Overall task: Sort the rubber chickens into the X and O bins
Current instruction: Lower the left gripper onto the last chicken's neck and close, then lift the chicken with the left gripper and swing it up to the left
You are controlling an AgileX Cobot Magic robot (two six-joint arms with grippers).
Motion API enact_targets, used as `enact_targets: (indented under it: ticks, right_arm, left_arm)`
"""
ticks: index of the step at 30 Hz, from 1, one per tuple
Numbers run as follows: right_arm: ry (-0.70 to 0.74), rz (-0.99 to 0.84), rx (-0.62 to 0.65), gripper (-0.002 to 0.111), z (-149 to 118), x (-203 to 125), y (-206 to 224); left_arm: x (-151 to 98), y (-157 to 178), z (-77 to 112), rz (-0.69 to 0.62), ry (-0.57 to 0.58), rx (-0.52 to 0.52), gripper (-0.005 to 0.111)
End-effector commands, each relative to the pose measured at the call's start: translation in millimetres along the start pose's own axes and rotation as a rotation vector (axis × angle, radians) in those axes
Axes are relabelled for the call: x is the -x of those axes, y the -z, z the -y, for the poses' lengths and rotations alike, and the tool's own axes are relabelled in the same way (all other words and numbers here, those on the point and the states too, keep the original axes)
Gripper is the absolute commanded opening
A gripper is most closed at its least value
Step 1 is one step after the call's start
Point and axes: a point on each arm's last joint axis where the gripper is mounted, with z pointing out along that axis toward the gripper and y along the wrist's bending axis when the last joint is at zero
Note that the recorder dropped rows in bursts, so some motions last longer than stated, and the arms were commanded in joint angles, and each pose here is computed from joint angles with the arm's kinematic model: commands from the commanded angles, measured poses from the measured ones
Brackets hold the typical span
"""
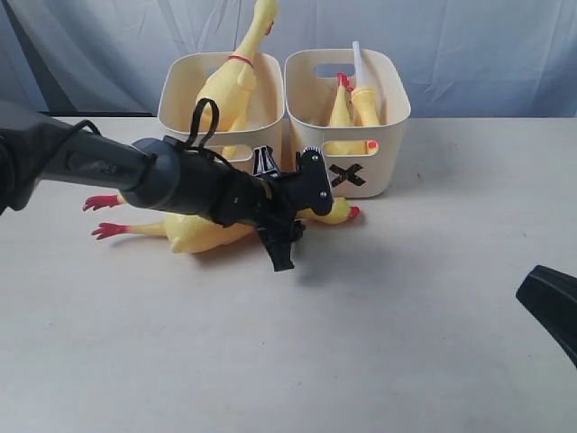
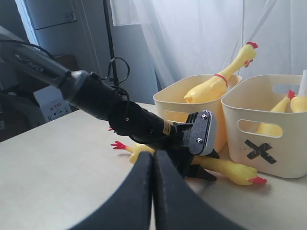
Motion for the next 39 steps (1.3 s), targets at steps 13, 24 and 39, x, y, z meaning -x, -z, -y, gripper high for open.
enact_targets:
  ticks: [13, 24, 39]
  right_arm:
    - [0.005, 0.006, -0.007, -0.001, 0.5, 0.3, 0.6]
    - [0.005, 0.006, -0.005, -0.001, 0.3, 0.3, 0.6]
    - [0.005, 0.006, -0.005, -0.001, 0.3, 0.3, 0.6]
  left_arm:
    - [-6.0, -1.1, 7.7, -0.059, 0.006, -0.08, 0.001]
    - [0.8, 12.4, 22.1, -0.144, 0.036, -0.221, 0.0]
    - [28.6, 77.8, 11.1, -0.153, 0.186, -0.244, 0.0]
